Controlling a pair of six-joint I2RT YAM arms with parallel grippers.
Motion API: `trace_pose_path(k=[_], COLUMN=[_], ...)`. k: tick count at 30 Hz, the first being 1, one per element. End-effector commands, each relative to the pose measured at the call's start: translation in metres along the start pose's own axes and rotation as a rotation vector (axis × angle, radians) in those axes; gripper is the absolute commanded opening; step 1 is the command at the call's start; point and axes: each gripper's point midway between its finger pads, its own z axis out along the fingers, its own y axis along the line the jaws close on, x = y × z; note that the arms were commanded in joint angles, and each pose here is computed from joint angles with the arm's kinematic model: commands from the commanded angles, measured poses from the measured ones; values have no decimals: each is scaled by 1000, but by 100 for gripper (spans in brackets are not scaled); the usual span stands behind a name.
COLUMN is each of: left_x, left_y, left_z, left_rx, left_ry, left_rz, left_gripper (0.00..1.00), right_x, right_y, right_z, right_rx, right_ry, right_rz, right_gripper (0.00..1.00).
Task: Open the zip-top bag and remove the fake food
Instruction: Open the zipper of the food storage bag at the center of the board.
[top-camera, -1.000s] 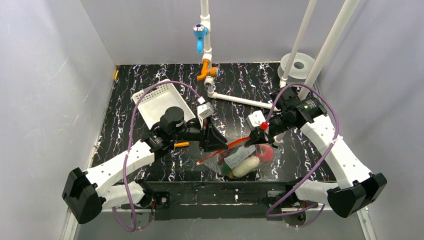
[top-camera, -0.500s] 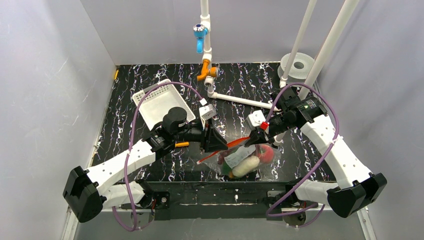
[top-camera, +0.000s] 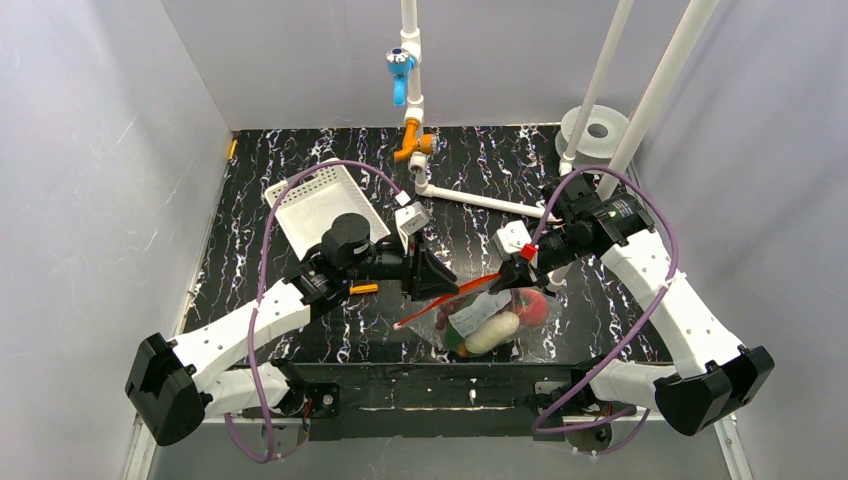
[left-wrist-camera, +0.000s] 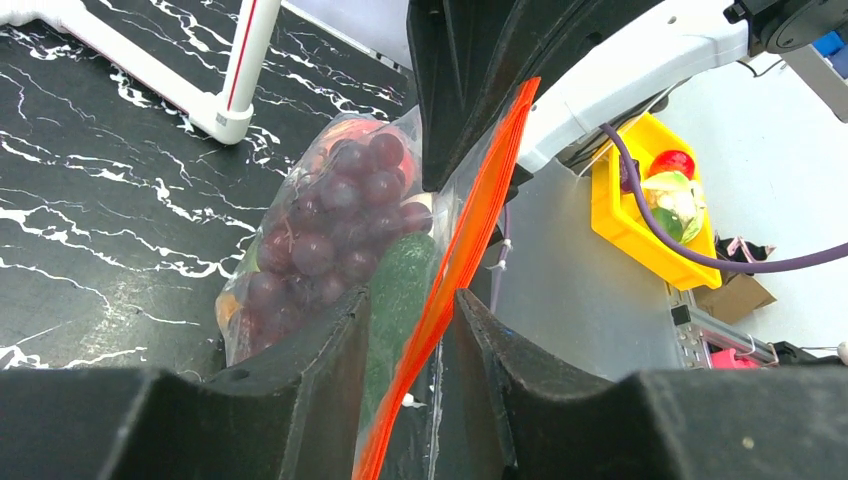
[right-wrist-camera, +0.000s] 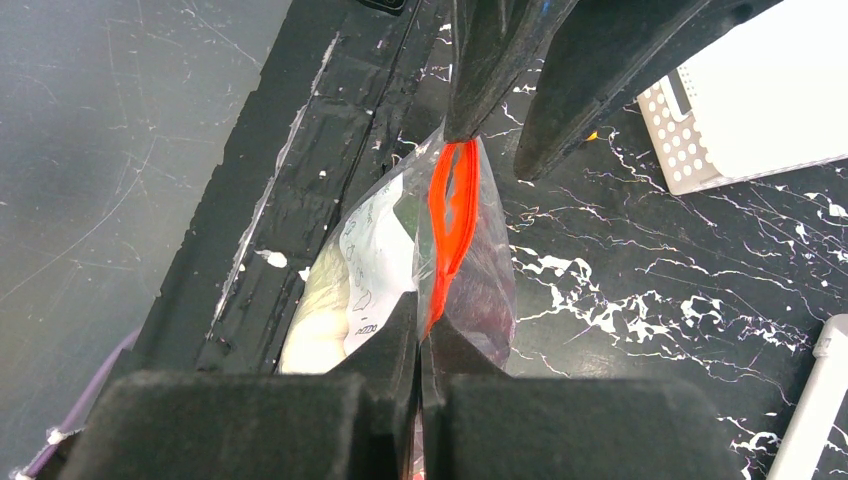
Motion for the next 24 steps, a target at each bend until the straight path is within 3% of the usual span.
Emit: trace_pose_path(k=[1,17,24], left_x=[-9,12,27], left_y=[-4,2,10], left_z=[0,3,-13], left_rx=[6,-13,-92], left_ry=[-29,61,146], left_rz=[24,52,133], left_gripper=[33,26,17], right_x=[-17,-16,-16], right_y=[5,4,2], right_z=[-1,-1,-1], right_rx=[2,0,8], right_ry=[-57,-60,-58], right_rz=[-42,-34,-25], right_gripper=[1,1,1])
